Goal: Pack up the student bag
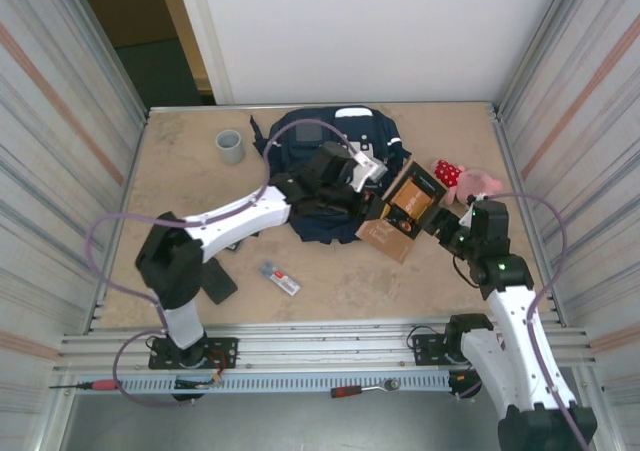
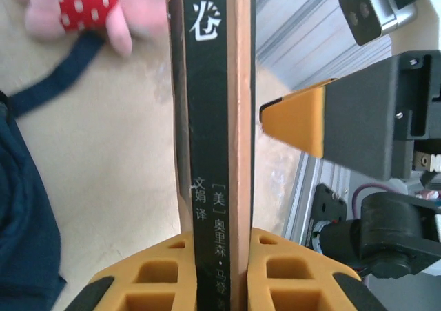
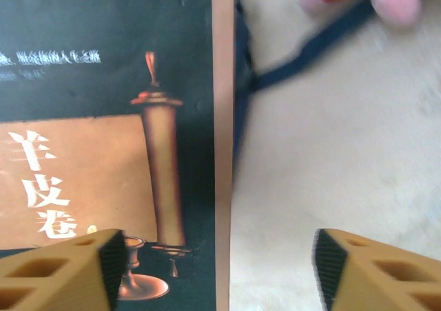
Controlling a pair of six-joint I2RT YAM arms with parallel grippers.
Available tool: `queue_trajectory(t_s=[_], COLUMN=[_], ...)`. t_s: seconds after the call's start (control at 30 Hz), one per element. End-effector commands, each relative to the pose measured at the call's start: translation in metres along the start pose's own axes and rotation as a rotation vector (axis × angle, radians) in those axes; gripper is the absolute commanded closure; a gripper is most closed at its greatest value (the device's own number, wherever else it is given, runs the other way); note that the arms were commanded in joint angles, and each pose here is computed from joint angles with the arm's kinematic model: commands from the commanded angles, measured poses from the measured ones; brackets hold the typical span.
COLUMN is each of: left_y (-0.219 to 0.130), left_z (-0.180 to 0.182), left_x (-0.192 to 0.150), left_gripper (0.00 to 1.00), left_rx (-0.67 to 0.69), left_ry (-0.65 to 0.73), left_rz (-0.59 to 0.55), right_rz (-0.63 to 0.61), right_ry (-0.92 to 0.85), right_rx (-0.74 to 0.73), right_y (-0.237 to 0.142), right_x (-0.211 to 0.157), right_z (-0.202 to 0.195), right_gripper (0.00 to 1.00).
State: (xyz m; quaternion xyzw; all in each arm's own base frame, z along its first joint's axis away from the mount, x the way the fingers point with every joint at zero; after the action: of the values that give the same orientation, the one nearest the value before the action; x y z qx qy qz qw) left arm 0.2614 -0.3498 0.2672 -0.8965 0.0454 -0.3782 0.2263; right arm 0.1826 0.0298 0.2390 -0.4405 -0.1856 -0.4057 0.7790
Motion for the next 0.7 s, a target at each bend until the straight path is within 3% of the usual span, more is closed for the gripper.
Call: queue_trajectory(t_s=[0.0, 0.1, 0.2, 0.27, 0.4, 0.67], left_y=[-0.034, -0.057, -0.078, -0.090, -0.102, -0.122], left_z=[-0.018, -0.014, -0.002, 0.003, -0.006, -0.027], left_x=[0.021, 0.020, 0.019, 0.018, 0.014, 0.013], left_gripper=[1.00, 1.00, 1.00, 1.00, 1.00, 1.00], left_rx=[-0.131, -0.149, -0.205, -0.255, -0.268, -0.336], left_ry=[0.167, 0.174, 0.144, 0.136, 0.196, 0.262], left_rz=[-0.222, -0.293, -0.373, -0.426, -0.416, -0.437], right_rz=[-0.197, -0.259, -0.255, -0.226, -0.152, -0.040], right_ry=[-0.201, -0.309, -0.393, -0.387, -0.326, -0.350], right_rx=[0.146, 0.302, 0.485, 0.522, 0.515, 0.668], right_y=[-0.023, -0.035, -0.038, -0.033, -0.017, 0.005], right_x=[0.026, 0.033, 0.034, 0.035, 0.039, 0.033], right_z=[0.025, 0.044, 0.062, 0.067, 0.070, 0.091], right_gripper=[0.14, 0.00, 0.00, 0.00, 0.00, 0.00])
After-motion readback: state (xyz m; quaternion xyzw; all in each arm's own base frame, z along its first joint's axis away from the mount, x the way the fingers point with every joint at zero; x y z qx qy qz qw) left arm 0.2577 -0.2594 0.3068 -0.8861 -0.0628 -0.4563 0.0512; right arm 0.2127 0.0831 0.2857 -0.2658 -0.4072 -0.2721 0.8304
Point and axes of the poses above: each hand's point on the last joint's axis, 136 mm out from that joint toward the fingers, its own y axis out along the fingers, its own z axis along the line the jaws close on, x = y × z, the point moved 9 cm from there along -y, back along the fingers, and after that the axes turned 8 degrees about -y, right-handed, at the moved point
